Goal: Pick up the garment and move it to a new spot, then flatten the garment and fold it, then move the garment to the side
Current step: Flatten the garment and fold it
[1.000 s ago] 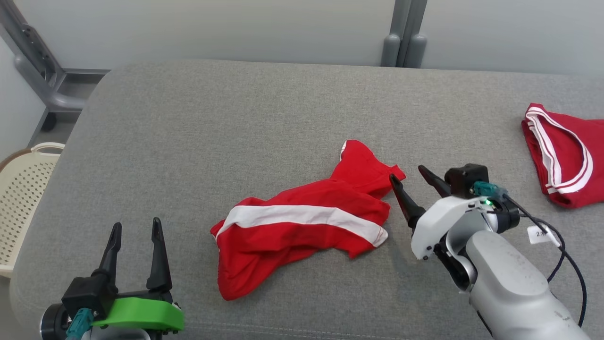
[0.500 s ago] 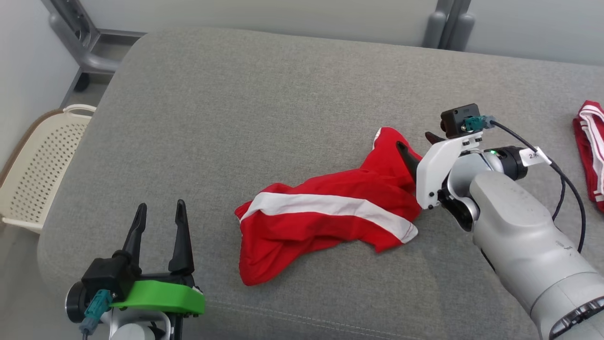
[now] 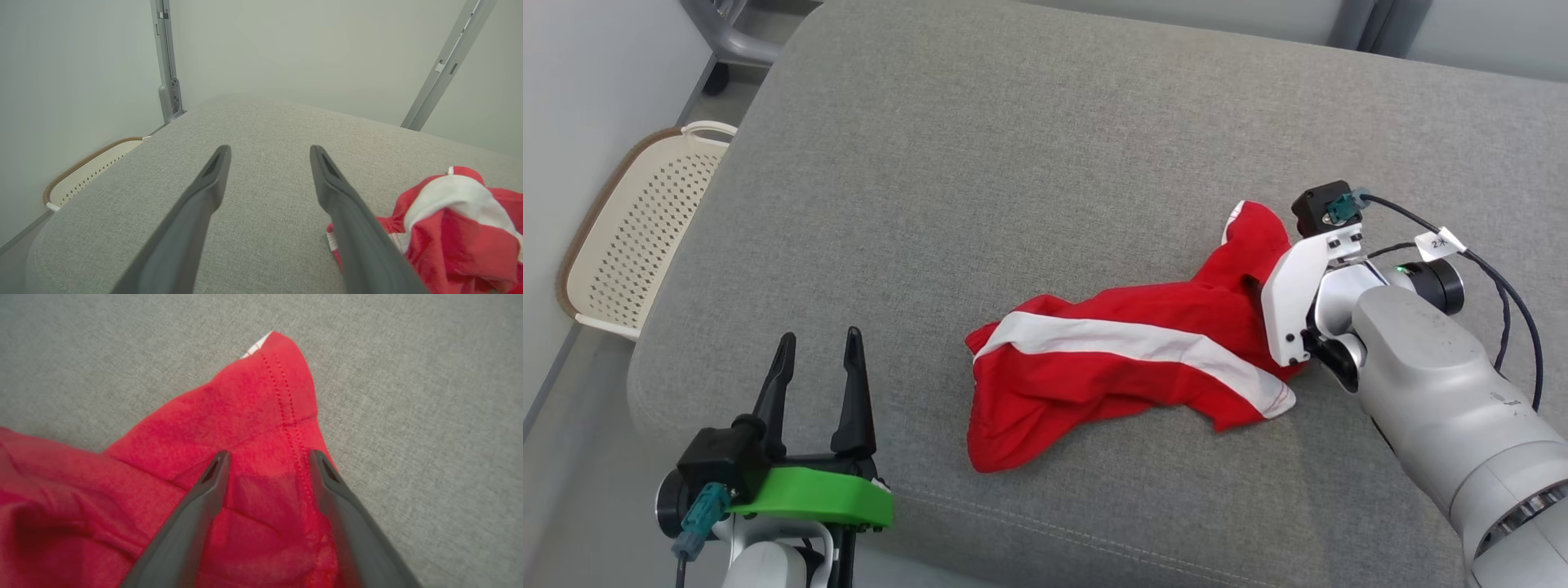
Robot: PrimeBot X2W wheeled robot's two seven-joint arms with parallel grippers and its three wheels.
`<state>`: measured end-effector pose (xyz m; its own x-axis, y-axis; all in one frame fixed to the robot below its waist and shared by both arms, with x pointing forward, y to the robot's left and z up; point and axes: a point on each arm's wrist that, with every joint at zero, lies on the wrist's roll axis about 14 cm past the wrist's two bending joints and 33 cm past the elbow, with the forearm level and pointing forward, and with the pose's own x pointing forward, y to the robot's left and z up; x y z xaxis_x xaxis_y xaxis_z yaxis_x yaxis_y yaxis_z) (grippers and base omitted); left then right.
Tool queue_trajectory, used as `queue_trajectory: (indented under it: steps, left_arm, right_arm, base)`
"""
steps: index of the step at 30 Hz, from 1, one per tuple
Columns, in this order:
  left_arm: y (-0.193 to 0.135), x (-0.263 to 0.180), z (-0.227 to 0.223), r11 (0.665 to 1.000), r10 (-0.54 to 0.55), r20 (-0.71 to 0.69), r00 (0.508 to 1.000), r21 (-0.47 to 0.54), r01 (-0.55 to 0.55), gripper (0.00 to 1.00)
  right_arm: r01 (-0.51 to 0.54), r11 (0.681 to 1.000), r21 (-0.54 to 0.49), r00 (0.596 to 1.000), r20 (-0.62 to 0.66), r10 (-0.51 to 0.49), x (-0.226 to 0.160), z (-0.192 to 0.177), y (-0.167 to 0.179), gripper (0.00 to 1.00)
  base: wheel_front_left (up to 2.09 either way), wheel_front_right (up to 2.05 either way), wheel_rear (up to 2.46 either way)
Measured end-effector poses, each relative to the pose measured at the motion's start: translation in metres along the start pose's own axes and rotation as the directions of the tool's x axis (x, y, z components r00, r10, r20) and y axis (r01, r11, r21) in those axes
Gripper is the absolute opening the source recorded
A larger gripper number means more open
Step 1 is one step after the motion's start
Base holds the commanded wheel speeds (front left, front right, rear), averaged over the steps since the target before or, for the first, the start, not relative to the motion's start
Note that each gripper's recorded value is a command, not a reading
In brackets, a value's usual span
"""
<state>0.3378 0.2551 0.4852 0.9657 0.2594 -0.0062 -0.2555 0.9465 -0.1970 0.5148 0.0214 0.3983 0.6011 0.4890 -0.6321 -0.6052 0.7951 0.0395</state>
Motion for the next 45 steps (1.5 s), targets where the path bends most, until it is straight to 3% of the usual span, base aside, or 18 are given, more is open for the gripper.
queue_trajectory:
  steps: [2,3,4,5,11,19,27,35,40,42,45]
  left_arm:
    - [0.002,0.001,-0.001,1.000,0.009,-0.003,1.000,0.003,-0.009,1.00]
    - [0.004,0.001,-0.001,1.000,0.013,-0.005,1.000,0.003,-0.013,1.00]
    - [0.005,0.001,-0.002,1.000,0.017,-0.007,1.000,0.003,-0.017,1.00]
    - [0.006,0.001,-0.003,1.000,0.020,-0.010,1.000,0.004,-0.020,1.00]
    - [0.006,0.002,-0.005,1.000,0.022,-0.016,1.000,0.004,-0.022,1.00]
    - [-0.002,0.006,-0.007,1.000,0.001,-0.021,1.000,-0.004,-0.001,1.00]
    - [-0.002,0.006,-0.006,1.000,-0.001,-0.017,1.000,-0.008,0.000,1.00]
    - [-0.009,0.005,0.000,1.000,-0.025,0.005,1.000,-0.012,0.025,1.00]
    - [-0.018,0.005,0.003,0.998,-0.052,0.017,0.998,-0.020,0.053,1.00]
    - [-0.020,0.005,0.003,0.998,-0.060,0.019,0.998,-0.023,0.060,1.00]
    - [-0.023,0.005,0.002,0.997,-0.069,0.016,0.997,-0.023,0.070,1.00]
  right_arm:
    - [-0.006,1.000,-0.006,1.000,-0.024,0.006,0.004,-0.003,0.002,1.00]
    - [-0.008,1.000,-0.004,1.000,-0.023,0.008,0.005,-0.002,0.002,0.52]
    - [-0.009,1.000,-0.009,1.000,-0.027,0.009,0.007,-0.002,0.002,0.22]
    - [-0.010,1.000,-0.013,0.999,-0.031,0.010,0.007,-0.004,0.002,0.00]
    - [-0.001,1.000,-0.028,1.000,0.018,0.002,0.005,0.006,-0.003,0.00]
    - [0.041,0.999,-0.022,0.967,0.251,-0.034,-0.007,0.066,-0.023,0.00]
    - [0.093,0.996,0.010,0.876,0.474,-0.087,-0.032,0.129,-0.045,0.00]
    - [0.101,0.994,0.044,0.781,0.616,-0.107,-0.070,0.171,-0.049,0.00]
    - [0.086,0.994,0.074,0.670,0.734,-0.113,-0.111,0.209,-0.056,0.00]
    - [0.087,0.993,0.078,0.668,0.735,-0.116,-0.115,0.202,-0.056,0.00]
    - [0.095,0.990,0.101,0.695,0.705,-0.139,-0.111,0.179,-0.061,0.00]
  base:
    - [0.00,0.00,0.00]
    - [0.00,0.00,0.00]
    - [0.00,0.00,0.00]
    - [0.00,0.00,0.00]
    - [0.00,0.00,0.00]
    - [0.00,0.00,0.00]
    - [0.00,0.00,0.00]
    - [0.00,0.00,0.00]
    - [0.00,0.00,0.00]
    - [0.00,0.00,0.00]
    - [0.00,0.00,0.00]
